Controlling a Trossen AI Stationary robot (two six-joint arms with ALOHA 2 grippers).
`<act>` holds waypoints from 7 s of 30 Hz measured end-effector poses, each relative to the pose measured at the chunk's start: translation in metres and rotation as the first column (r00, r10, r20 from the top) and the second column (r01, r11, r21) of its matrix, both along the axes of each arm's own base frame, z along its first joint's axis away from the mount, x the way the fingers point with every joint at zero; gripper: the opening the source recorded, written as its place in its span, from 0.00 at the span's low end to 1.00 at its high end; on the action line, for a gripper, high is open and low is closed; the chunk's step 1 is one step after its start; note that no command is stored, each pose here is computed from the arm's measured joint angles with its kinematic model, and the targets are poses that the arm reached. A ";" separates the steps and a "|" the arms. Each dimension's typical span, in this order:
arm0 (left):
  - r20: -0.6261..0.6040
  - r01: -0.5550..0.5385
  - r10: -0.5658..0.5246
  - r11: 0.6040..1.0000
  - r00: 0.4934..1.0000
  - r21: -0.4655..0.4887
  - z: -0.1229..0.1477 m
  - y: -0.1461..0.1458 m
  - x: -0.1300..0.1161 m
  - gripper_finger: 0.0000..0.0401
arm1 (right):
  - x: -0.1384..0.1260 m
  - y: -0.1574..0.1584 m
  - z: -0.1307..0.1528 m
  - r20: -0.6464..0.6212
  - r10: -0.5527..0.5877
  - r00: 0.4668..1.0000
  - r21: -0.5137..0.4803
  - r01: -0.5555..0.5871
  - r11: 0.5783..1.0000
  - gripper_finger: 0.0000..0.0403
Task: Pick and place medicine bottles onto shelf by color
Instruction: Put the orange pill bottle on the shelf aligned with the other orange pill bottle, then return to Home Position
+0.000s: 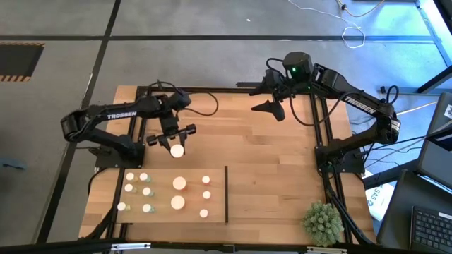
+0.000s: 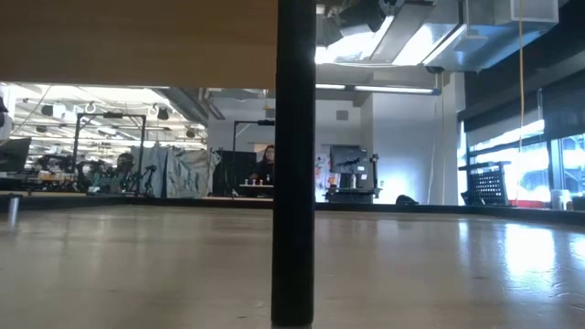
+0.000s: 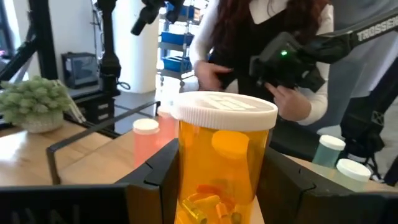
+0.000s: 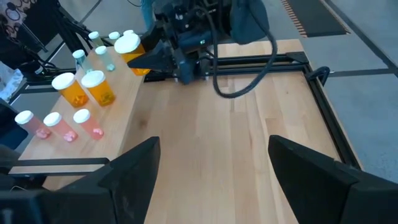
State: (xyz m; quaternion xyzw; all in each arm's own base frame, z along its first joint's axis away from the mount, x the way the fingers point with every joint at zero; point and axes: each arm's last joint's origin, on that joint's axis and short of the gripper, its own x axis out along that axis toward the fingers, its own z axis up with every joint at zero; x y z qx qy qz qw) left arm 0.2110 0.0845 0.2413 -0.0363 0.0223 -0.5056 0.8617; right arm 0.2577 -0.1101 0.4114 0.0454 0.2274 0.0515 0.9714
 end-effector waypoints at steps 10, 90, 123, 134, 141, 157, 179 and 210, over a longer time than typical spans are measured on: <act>-0.059 0.047 -0.049 0.998 0.997 -0.036 -0.019 -0.004 0.016 0.38 | 0.000 0.000 0.000 0.001 0.000 1.000 0.001 0.000 1.000 0.75; 0.049 0.247 -0.248 0.968 0.967 0.037 -0.062 -0.046 0.053 0.38 | 0.000 0.000 0.000 0.001 -0.001 1.000 0.001 0.001 1.000 0.75; 0.038 0.229 -0.230 0.973 0.972 0.020 -0.069 -0.042 0.045 0.41 | 0.000 0.000 0.000 0.001 -0.002 1.000 0.001 0.002 1.000 0.75; 0.039 0.229 -0.230 0.973 0.972 0.021 -0.069 -0.042 0.045 0.51 | 0.000 0.000 0.000 0.001 -0.002 1.000 0.001 0.002 1.000 0.75; 0.042 0.236 -0.237 0.972 0.971 0.022 -0.069 -0.043 0.046 0.55 | 0.000 0.000 0.000 0.001 -0.001 1.000 0.001 0.001 1.000 0.75; 0.092 0.239 -0.243 0.970 0.966 0.048 -0.060 -0.045 0.044 0.55 | 0.000 0.000 0.000 0.001 -0.002 1.000 0.001 0.002 1.000 0.75; 0.099 0.261 -0.265 0.964 0.959 0.054 -0.049 -0.049 0.053 0.75 | 0.000 0.000 0.000 0.001 -0.001 1.000 0.001 0.001 1.000 0.75; 0.272 -0.244 0.177 0.940 0.946 0.238 0.061 0.005 -0.033 0.80 | 0.000 0.000 0.000 0.001 -0.001 1.000 0.001 0.001 1.000 0.75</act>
